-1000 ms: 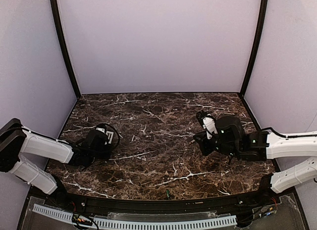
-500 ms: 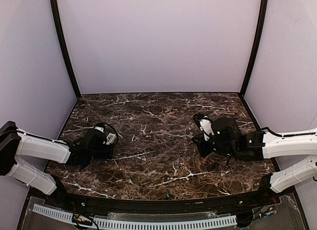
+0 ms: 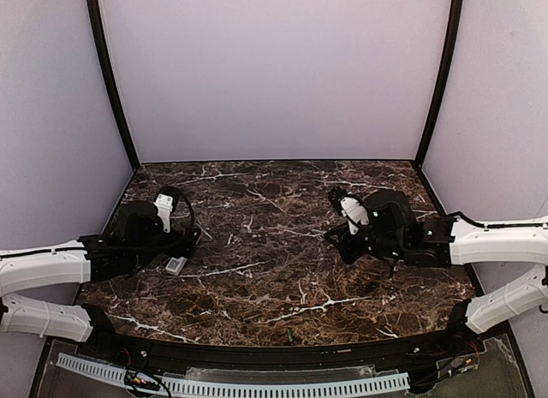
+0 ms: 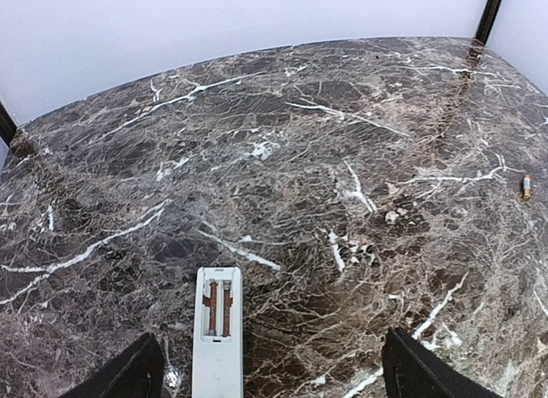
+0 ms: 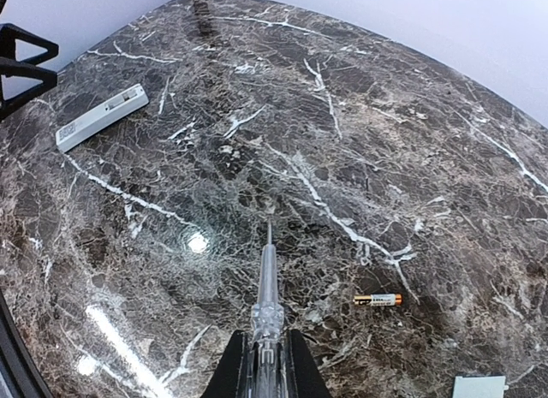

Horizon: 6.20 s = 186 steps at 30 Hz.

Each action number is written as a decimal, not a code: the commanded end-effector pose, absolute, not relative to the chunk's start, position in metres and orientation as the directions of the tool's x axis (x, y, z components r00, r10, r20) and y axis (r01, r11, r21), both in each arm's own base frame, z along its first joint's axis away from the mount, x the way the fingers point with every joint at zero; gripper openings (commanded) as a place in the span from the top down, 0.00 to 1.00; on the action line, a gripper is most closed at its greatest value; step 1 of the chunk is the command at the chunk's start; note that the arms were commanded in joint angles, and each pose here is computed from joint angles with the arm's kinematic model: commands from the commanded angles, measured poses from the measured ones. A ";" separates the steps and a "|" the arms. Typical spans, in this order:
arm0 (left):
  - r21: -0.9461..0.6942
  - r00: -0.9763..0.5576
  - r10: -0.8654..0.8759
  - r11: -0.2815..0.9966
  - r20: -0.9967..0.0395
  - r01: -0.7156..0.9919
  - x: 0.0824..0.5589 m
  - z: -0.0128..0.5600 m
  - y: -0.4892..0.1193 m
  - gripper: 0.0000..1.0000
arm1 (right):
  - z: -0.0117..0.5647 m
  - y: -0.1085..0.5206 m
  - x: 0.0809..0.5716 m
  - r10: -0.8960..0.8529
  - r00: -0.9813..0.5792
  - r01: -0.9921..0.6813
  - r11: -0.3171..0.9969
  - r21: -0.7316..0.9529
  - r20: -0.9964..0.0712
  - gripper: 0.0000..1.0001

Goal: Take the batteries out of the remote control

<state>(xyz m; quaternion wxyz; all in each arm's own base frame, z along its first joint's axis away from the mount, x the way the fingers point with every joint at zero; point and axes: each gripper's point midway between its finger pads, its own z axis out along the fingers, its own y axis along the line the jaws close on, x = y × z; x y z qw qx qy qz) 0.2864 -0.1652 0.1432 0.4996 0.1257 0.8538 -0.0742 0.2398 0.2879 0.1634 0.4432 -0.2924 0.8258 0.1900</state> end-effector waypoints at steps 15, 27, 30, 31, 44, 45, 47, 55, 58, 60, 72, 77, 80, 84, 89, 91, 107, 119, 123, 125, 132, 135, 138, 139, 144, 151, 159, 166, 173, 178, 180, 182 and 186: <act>0.037 -0.212 0.393 0.540 -0.895 0.841 0.213 0.190 -0.283 0.20 | 0.176 0.342 0.214 -0.391 -0.493 -0.799 0.556 0.227 -0.777 1.00; 0.198 0.068 0.463 0.238 -0.884 0.951 0.180 0.188 -0.334 0.28 | 0.190 0.378 0.167 -0.464 -0.521 -0.854 0.288 0.434 -0.716 1.00; 0.216 0.099 0.479 0.195 -0.872 0.957 0.177 0.182 -0.344 0.31 | 0.191 0.383 0.158 -0.482 -0.522 -0.851 0.240 0.467 -0.704 1.00; 0.218 0.106 0.474 0.186 -0.874 0.958 0.177 0.184 -0.348 0.32 | 0.191 0.385 0.155 -0.487 -0.522 -0.850 0.229 0.475 -0.700 1.00; 0.201 0.131 0.505 0.086 -0.853 0.976 0.164 0.173 -0.376 0.57 | 0.188 0.394 0.149 -0.514 -0.517 -0.848 0.201 0.490 -0.685 1.00; 0.202 0.131 0.503 0.088 -0.854 0.975 0.165 0.173 -0.377 0.59 | 0.188 0.394 0.148 -0.514 -0.516 -0.849 0.200 0.489 -0.685 1.00; 0.191 0.122 0.500 0.089 -0.857 0.977 0.165 0.171 -0.380 0.63 | 0.188 0.394 0.149 -0.515 -0.516 -0.849 0.200 0.490 -0.685 1.00; 0.190 0.126 0.501 0.078 -0.856 0.979 0.162 0.168 -0.389 0.79 | 0.186 0.392 0.147 -0.523 -0.516 -0.848 0.201 0.490 -0.679 1.00; 0.192 0.128 0.504 0.078 -0.854 0.978 0.161 0.169 -0.390 0.83 | 0.185 0.392 0.149 -0.523 -0.518 -0.848 0.210 0.487 -0.677 1.00; 0.194 0.129 0.504 0.080 -0.854 0.978 0.161 0.169 -0.391 0.84 | 0.183 0.392 0.148 -0.527 -0.518 -0.848 0.210 0.487 -0.673 1.00; 0.194 0.131 0.517 0.070 -0.846 0.978 0.159 0.166 -0.397 0.94 | 0.184 0.394 0.148 -0.534 -0.511 -0.850 0.203 0.485 -0.673 1.00; 0.202 0.135 0.520 0.074 -0.843 0.976 0.160 0.166 -0.397 1.00 | 0.183 0.394 0.148 -0.535 -0.511 -0.851 0.204 0.484 -0.673 1.00; 0.202 0.134 0.521 0.075 -0.843 0.977 0.160 0.166 -0.397 1.00 | 0.182 0.393 0.150 -0.533 -0.511 -0.852 0.212 0.478 -0.674 1.00; 0.199 0.123 0.522 0.093 -0.844 0.976 0.162 0.166 -0.395 1.00 | 0.177 0.392 0.156 -0.529 -0.518 -0.852 0.252 0.458 -0.673 1.00; 0.202 0.099 0.529 0.140 -0.843 0.969 0.167 0.167 -0.390 1.00 | 0.175 0.389 0.166 -0.516 -0.524 -0.852 0.305 0.426 -0.678 0.86; 0.204 0.091 0.531 0.157 -0.842 0.966 0.169 0.168 -0.387 1.00 | 0.177 0.388 0.170 -0.507 -0.522 -0.853 0.321 0.411 -0.686 0.77; 0.190 0.004 0.523 0.302 -0.852 0.934 0.178 0.169 -0.360 1.00 | 0.211 0.381 0.196 -0.408 -0.493 -0.856 0.384 0.345 -0.768 0.10; 0.126 -0.280 0.428 0.708 -0.859 0.695 0.227 0.150 -0.312 0.99 | 0.239 0.335 0.237 -0.280 -0.434 -0.786 0.583 0.208 -0.856 0.05; 0.128 -0.366 0.406 0.797 -0.838 0.591 0.237 0.134 -0.293 1.00 | 0.243 0.313 0.247 -0.250 -0.433 -0.748 0.636 0.190 -0.866 0.02; 0.143 -0.393 0.399 0.829 -0.828 0.541 0.242 0.129 -0.283 1.00 | 0.247 0.303 0.249 -0.237 -0.432 -0.733 0.654 0.187 -0.870 0.02; 0.092 -0.563 0.336 0.905 -0.755 0.416 0.255 0.095 -0.244 1.00 | 0.247 0.284 0.244 -0.223 -0.441 -0.708 0.682 0.185 -0.869 0.01; 0.054 -0.620 0.282 0.932 -0.732 0.360 0.261 0.082 -0.229 1.00 | 0.247 0.280 0.240 -0.213 -0.449 -0.701 0.685 0.195 -0.868 0.01; 0.057 -0.644 0.270 0.942 -0.716 0.332 0.263 0.073 -0.222 1.00 | 0.246 0.278 0.238 -0.206 -0.457 -0.698 0.686 0.206 -0.865 0.01; 0.064 -0.663 0.269 0.946 -0.699 0.317 0.265 0.067 -0.216 1.00 | 0.246 0.278 0.238 -0.204 -0.460 -0.696 0.687 0.208 -0.864 0.01; 0.054 -0.737 0.240 0.962 -0.632 0.267 0.265 0.045 -0.201 1.00 | 0.247 0.277 0.236 -0.200 -0.463 -0.696 0.685 0.214 -0.863 0.01; 0.042 -0.796 0.151 0.987 -0.587 0.157 0.266 0.031 -0.187 1.00 | 0.247 0.278 0.237 -0.202 -0.467 -0.695 0.686 0.216 -0.861 0.01; 0.057 -0.833 0.066 0.998 -0.550 0.041 0.267 0.019 -0.174 0.98 | 0.243 0.277 0.237 -0.205 -0.472 -0.692 0.689 0.216 -0.857 0.01; 0.043 -0.838 -0.012 0.998 -0.546 -0.042 0.267 0.017 -0.169 0.90 | 0.242 0.274 0.236 -0.200 -0.474 -0.684 0.697 0.216 -0.857 0.01; 0.070 -0.818 -0.026 0.994 -0.575 -0.081 0.270 0.029 -0.160 0.64 | 0.241 0.271 0.235 -0.195 -0.476 -0.678 0.702 0.217 -0.858 0.01; 0.071 -0.803 -0.020 0.994 -0.596 -0.077 0.272 0.039 -0.158 0.57 | 0.242 0.270 0.234 -0.191 -0.477 -0.678 0.701 0.221 -0.858 0.01; 0.058 -0.797 -0.024 0.995 -0.603 -0.075 0.272 0.045 -0.159 0.56 | 0.243 0.269 0.234 -0.186 -0.473 -0.675 0.705 0.218 -0.861 0.01; 0.038 -0.790 -0.027 0.997 -0.613 -0.064 0.273 0.052 -0.161 0.55 | 0.245 0.267 0.236 -0.179 -0.469 -0.667 0.714 0.214 -0.865 0.01; 0.009 -0.766 -0.020 0.999 -0.643 -0.033 0.274 0.072 -0.164 0.53 | 0.249 0.256 0.244 -0.155 -0.450 -0.623 0.760 0.185 -0.879 0.02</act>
